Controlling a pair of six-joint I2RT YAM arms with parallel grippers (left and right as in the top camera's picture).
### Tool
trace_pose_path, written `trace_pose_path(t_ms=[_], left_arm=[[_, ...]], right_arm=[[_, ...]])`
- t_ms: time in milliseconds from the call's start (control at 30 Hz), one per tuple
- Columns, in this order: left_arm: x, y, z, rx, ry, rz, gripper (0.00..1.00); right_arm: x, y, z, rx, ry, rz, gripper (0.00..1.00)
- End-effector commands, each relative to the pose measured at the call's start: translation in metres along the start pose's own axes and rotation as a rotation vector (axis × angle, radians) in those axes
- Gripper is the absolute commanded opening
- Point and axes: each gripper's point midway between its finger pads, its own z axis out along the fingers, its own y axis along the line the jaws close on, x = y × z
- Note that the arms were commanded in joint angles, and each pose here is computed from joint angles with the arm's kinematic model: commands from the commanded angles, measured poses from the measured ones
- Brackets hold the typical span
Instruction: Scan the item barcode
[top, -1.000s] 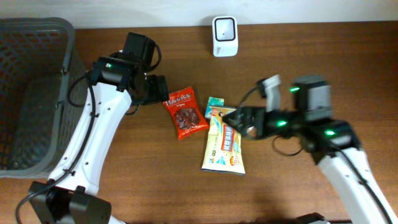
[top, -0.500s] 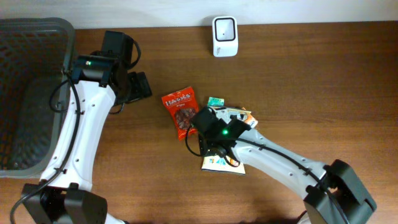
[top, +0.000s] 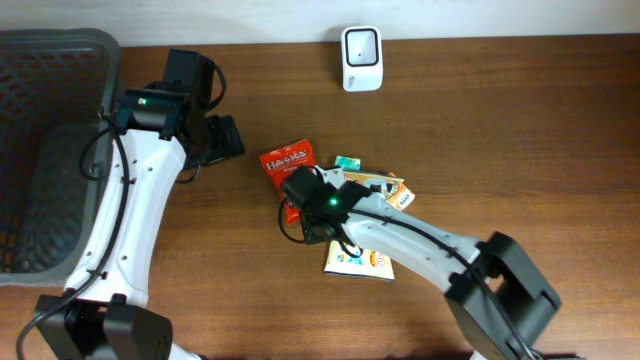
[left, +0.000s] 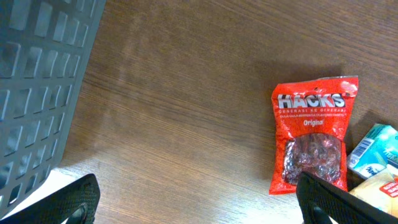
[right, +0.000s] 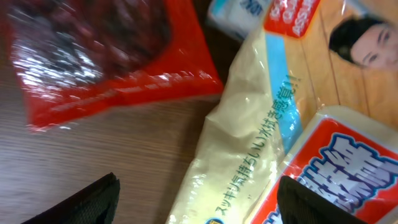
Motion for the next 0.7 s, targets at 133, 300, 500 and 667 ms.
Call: trace_pose_path(t_ms=[133,300,500,667], left_arm=[[0.006,0.004,0.003,-0.023,0.028,-0.006,0.99],[0.005,0.004,0.003,-0.022,0.024,-0.007,0.99],[0.005,0.004,0.003,-0.021,0.023,-0.007,0.99],[0.005,0.003,0.003,-0.021,0.024,-0.006,0.99]], right_arm=[[0.017,-0.023,0.03,0.145,0.085,0.064,0.81],[0.016,-0.042,0.042,0.124,0.159,0.172,0.63],[0.014,-0.043,0.04,0.125,0.158,0.177,0.33],[0.015,-0.043,0.04,0.126,0.162,0.176,0.04]])
